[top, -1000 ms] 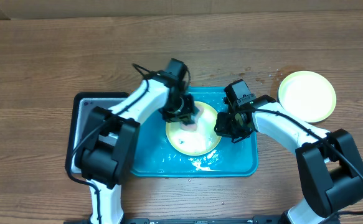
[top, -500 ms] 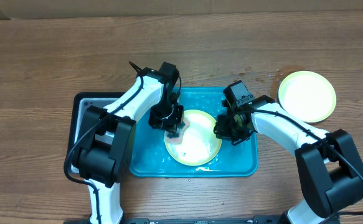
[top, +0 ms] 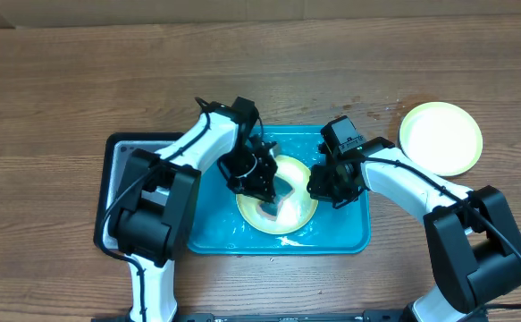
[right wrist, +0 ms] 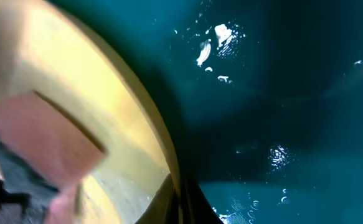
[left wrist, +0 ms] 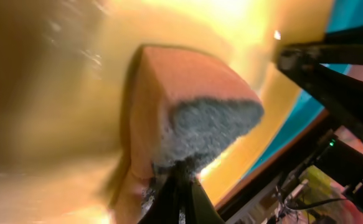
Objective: Clean dirty plates on tray and stack at the side
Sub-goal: 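Scrub the second yellow plate with the sponge while the right gripper holds it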
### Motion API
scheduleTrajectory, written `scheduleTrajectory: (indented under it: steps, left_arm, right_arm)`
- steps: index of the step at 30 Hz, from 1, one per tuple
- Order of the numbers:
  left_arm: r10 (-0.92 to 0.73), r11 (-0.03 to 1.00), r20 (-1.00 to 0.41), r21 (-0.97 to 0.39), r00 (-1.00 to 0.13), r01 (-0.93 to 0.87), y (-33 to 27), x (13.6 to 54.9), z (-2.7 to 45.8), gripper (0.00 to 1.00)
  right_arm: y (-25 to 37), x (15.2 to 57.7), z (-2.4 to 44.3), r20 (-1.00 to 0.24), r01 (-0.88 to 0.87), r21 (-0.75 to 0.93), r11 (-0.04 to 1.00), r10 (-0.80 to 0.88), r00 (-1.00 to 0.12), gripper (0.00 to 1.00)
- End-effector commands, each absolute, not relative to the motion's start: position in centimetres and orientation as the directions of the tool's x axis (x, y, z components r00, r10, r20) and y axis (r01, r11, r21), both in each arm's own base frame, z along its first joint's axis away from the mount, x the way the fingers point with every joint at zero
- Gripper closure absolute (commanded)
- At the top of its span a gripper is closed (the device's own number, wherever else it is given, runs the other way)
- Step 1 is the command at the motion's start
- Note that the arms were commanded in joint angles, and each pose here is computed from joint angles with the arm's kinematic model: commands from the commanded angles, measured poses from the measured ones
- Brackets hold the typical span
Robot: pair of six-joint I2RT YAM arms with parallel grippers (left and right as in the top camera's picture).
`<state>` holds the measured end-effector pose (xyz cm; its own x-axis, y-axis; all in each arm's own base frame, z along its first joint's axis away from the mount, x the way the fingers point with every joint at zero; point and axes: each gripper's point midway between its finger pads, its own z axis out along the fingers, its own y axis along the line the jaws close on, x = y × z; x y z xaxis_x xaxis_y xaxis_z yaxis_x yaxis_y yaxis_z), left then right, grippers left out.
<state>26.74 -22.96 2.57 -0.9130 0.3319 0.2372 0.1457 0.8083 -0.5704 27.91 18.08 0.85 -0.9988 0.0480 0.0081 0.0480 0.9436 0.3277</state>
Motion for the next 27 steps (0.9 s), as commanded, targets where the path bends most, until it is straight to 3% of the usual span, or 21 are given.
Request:
scheduleTrajectory:
  steps: [1, 8, 13, 15, 19, 22, 27]
  left_arm:
    - [0.357, 0.774, 0.245, -0.617, -0.901, 0.139, -25.1, 25.7, 2.6, 0.96]
    - [0.339, 0.785, 0.217, -0.602, -0.916, 0.148, -27.4, 25.9, 2.1, 0.96]
    - [0.261, 0.855, 0.211, -0.504, -0.942, 0.124, -26.5, 27.1, 0.9, 0.96]
    - [0.211, 0.908, 0.210, -0.404, -0.955, 0.111, -24.9, 27.6, 0.0, 0.96]
    - [0.064, 0.997, 0.194, -0.062, -0.979, 0.053, -19.3, 28.5, -1.4, 0.96]
    - [0.016, 0.991, 0.165, 0.126, -0.986, 0.038, -15.9, 28.7, -1.4, 0.96]
    - [-0.051, 0.949, 0.103, 0.315, -0.993, -0.016, -12.6, 29.2, -0.5, 0.96]
  right_arm:
    - [17.9, 28.6, 1.2, -0.014, 0.059, 0.323, 0.945, 0.067, -0.998, 0.96]
    - [17.8, 28.3, 1.2, -0.004, 0.063, 0.318, 0.946, 0.067, -0.998, 0.96]
    - [17.7, 28.2, 1.2, 0.003, 0.065, 0.314, 0.947, 0.067, -0.998, 0.96]
    - [17.7, 28.1, 1.2, 0.005, 0.066, 0.313, 0.947, 0.067, -0.998, 0.96]
    - [17.7, 28.0, 1.2, 0.008, 0.067, 0.312, 0.948, 0.067, -0.998, 0.96]
    - [17.7, 28.0, 1.2, 0.008, 0.066, 0.312, 0.948, 0.067, -0.998, 0.96]
    - [17.7, 28.0, 1.2, 0.008, 0.067, 0.312, 0.948, 0.067, -0.998, 0.96]
